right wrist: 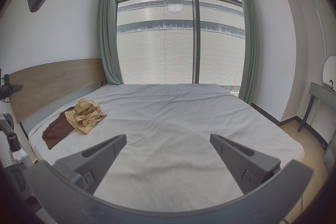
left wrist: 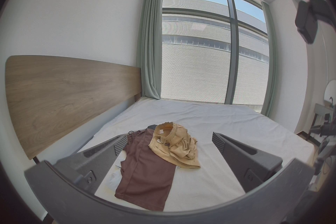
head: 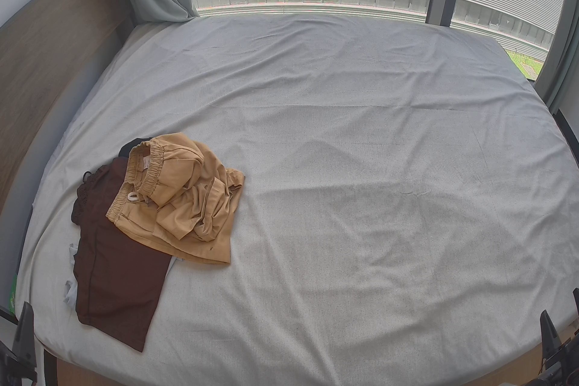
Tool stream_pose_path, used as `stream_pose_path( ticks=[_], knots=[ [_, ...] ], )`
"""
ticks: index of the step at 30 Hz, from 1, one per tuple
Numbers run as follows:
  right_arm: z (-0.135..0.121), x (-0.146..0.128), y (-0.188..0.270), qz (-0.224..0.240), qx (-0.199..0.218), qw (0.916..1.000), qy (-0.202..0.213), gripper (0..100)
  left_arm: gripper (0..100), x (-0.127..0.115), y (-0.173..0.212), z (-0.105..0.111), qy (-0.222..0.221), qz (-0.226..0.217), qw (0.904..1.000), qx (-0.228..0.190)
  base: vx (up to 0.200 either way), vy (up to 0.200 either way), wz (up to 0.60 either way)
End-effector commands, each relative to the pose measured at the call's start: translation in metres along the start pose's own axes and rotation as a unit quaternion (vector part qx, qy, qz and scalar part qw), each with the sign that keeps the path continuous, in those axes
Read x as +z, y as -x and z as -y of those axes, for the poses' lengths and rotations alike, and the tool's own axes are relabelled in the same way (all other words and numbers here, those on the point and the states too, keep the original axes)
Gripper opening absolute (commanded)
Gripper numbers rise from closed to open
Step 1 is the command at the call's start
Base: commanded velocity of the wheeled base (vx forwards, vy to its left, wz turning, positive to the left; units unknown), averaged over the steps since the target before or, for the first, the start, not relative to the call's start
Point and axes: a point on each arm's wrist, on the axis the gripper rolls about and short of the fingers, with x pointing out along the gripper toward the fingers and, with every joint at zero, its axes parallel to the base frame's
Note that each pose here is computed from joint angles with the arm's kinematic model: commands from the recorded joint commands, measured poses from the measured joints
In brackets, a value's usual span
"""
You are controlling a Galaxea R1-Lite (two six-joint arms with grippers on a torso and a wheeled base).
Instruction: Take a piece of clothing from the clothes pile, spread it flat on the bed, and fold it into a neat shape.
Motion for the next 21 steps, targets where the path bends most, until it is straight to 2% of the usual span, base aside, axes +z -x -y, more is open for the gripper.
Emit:
stream_pose_path(
  ticks=[1, 10, 13, 16, 21],
  knots=[
    [0.000, -0.005, 0.000, -0.001, 0.000, 1.0000, -0.001, 100, 100, 0.017, -0.019, 0.002, 0.018, -0.045, 0.9986, -0.023, 0.000, 0.000, 0.00],
    [0.000, -0.005, 0.000, -0.001, 0.000, 1.0000, 0.000, 100, 100, 0.028, -0.038, 0.005, 0.023, -0.077, 0.9964, -0.027, 0.000, 0.000, 0.00],
    [0.000, -0.005, 0.000, -0.001, 0.000, 1.0000, 0.000, 100, 100, 0.034, -0.049, 0.009, 0.042, -0.105, 0.9912, -0.068, 0.000, 0.000, 0.00],
    [0.000, -0.005, 0.000, -0.001, 0.000, 1.0000, 0.000, 100, 100, 0.035, -0.057, 0.011, 0.059, -0.126, 0.9867, -0.085, 0.000, 0.000, 0.00],
    [0.000, -0.005, 0.000, -0.001, 0.000, 1.0000, 0.000, 100, 100, 0.037, -0.075, 0.013, 0.094, -0.163, 0.9789, -0.080, 0.000, 0.000, 0.00]
  ],
)
